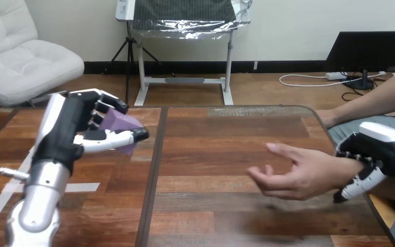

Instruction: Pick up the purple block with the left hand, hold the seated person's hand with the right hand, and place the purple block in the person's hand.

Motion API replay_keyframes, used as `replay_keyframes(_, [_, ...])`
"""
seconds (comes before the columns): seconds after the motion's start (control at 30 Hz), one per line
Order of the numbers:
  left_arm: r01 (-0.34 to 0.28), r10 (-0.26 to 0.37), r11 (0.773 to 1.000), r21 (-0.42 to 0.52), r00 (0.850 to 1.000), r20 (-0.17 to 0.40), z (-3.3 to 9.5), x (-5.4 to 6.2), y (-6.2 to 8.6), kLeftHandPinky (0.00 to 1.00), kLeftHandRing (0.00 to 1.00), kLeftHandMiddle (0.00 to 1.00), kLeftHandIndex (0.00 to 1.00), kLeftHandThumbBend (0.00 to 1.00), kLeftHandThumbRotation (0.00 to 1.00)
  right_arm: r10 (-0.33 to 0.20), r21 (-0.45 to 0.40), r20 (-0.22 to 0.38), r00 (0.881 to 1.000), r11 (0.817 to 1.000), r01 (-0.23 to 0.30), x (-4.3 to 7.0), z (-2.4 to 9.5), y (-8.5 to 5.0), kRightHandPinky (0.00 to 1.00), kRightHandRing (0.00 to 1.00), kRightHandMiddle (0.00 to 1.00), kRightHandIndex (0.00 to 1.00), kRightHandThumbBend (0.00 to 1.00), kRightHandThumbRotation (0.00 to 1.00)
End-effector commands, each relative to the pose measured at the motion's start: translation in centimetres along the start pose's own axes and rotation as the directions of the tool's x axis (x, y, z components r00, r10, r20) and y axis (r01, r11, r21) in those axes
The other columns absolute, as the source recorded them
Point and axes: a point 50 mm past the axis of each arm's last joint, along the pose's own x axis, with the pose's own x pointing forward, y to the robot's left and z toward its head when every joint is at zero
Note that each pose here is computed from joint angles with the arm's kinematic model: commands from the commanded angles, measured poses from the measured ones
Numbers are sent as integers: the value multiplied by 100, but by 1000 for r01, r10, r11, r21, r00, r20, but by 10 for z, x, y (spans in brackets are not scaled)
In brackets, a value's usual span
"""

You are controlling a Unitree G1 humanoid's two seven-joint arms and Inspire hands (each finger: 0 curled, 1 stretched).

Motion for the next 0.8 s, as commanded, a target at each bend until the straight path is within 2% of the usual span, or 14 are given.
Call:
replay_keyframes(0.0, [-14,16,1000,-21,997,81,20,21,-3,32,39,43,44,64,0,-78,36,75,994,997,75,5,21,-20,34,39,45,51,77,15])
replay_keyframes(0.5, [14,-11,999,-52,998,63,20,41,-17,35,42,45,46,64,0,-89,64,155,984,995,80,9,38,-22,32,38,44,50,77,17])
replay_keyframes(0.77, [32,-27,996,-80,998,62,22,50,-27,35,42,45,47,66,0,-87,64,176,980,995,77,10,46,-24,33,38,44,50,79,18])
